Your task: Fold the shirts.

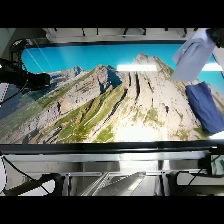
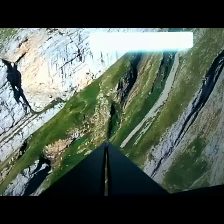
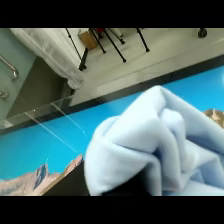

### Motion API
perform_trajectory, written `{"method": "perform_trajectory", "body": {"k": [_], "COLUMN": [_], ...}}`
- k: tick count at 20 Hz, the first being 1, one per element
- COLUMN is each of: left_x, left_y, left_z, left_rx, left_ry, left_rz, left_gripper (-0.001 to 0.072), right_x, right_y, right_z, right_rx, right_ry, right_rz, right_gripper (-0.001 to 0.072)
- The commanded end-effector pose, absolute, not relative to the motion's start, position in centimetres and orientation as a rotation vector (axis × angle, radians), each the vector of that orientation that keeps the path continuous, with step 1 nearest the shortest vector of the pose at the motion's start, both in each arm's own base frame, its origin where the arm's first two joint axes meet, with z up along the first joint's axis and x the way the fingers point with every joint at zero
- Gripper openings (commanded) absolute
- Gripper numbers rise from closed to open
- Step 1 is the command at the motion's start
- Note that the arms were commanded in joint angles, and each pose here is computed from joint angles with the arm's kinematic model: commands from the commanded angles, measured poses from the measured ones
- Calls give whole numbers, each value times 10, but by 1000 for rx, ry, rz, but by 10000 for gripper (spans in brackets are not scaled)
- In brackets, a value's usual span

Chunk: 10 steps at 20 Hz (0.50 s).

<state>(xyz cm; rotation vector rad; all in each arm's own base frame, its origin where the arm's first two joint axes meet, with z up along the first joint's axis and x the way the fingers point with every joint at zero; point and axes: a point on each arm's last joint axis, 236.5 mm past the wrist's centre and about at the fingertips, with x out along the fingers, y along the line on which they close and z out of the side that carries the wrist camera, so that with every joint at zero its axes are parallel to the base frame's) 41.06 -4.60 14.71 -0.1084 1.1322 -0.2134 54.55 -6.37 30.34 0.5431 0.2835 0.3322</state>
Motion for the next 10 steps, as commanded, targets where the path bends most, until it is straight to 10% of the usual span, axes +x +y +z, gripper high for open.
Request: {"method": "perform_trajectory", "body": {"k": [1, 10], "left_x": [414, 426], "left_y": [-46, -43], "left_z": [149, 166], "left_rx": [-108, -104], "left_ry": [1117, 1020], "left_rz": [-213, -196], "left_gripper": [16, 16], "right_x": [585, 583], "right_y": [-108, -210], "right_z": [301, 285], "right_rx": [536, 517], "right_ry": [229, 83], "right_rz": [325, 283], "right_gripper": [17, 13]}}
